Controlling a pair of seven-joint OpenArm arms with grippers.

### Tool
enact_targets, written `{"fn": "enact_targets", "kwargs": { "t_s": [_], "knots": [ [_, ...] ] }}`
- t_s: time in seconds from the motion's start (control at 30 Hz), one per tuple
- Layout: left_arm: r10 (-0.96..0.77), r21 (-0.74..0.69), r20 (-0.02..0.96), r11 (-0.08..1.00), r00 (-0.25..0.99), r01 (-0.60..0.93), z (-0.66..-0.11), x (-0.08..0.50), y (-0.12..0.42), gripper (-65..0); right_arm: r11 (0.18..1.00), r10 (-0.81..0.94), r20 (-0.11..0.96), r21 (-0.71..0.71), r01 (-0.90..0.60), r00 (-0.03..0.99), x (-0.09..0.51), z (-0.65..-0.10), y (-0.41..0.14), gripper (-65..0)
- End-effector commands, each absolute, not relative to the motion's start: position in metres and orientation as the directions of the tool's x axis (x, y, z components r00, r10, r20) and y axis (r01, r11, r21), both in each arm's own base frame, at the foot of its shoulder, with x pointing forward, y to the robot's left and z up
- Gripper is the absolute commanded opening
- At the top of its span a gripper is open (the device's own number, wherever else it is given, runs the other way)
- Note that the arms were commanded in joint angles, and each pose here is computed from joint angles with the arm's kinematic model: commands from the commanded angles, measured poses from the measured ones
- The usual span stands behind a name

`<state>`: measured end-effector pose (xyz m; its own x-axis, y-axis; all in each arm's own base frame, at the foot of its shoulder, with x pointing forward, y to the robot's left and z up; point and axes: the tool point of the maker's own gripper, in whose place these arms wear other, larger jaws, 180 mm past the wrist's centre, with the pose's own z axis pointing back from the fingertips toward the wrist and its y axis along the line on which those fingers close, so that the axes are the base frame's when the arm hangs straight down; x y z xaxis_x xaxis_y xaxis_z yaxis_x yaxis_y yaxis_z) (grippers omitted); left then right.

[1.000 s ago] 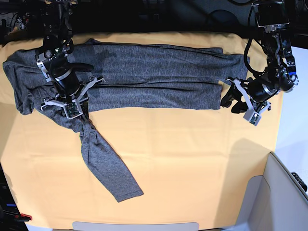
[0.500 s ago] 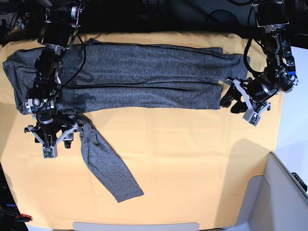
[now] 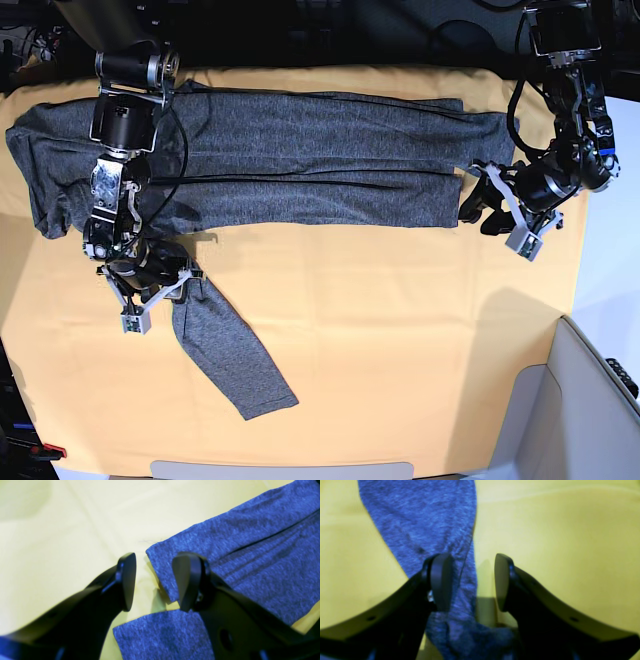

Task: Fold the T-shirt properly
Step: 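Drag the sleeve with the right gripper toward the shirt body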

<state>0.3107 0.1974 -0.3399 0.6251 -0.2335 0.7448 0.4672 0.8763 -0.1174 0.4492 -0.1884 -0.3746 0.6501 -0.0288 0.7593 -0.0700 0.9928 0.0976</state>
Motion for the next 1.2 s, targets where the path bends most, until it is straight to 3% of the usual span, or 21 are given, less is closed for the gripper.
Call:
{"fn": "enact_targets", "kwargs": {
  "t_s": [0.0, 0.47, 0.67, 0.87, 1.17],
  "knots": [
    [-0.233, -0.099, 0.775, 0.874, 0.588, 0.476, -0.326, 0.319, 0.199, -38.3, 0.992, -0.029, 0.805, 0.098, -0.085, 0.593, 0.464, -0.351, -0.186, -39.1],
    [-0.233, -0.099, 0.775, 0.874, 0.588, 0.476, -0.326, 0.319, 0.199, -38.3, 0.989, -0.004, 0.779, 0.097, -0.115, 0.627, 0.453, -0.37, -0.171, -40.6],
    [-0.233, -0.099, 0.775, 0.874, 0.588, 0.476, -0.326, 0.319, 0.199, -38.3, 0.988, 0.003, 0.778, 0.093, -0.12, 0.628, 0.452, -0.37, -0.172, -64.9],
    [-0.231, -0.1, 0.775, 0.874, 0.588, 0.476, -0.326, 0.319, 0.199, -38.3, 0.984, 0.03, 0.797, 0.082, -0.157, 0.603, 0.452, -0.361, -0.167, -64.8],
    [-0.231, -0.1, 0.775, 0.874, 0.588, 0.476, -0.326, 0.319, 0.199, -38.3, 0.966, 0.173, 0.87, -0.058, -0.253, 0.462, 0.433, -0.296, -0.142, -64.8]
  ]
}}
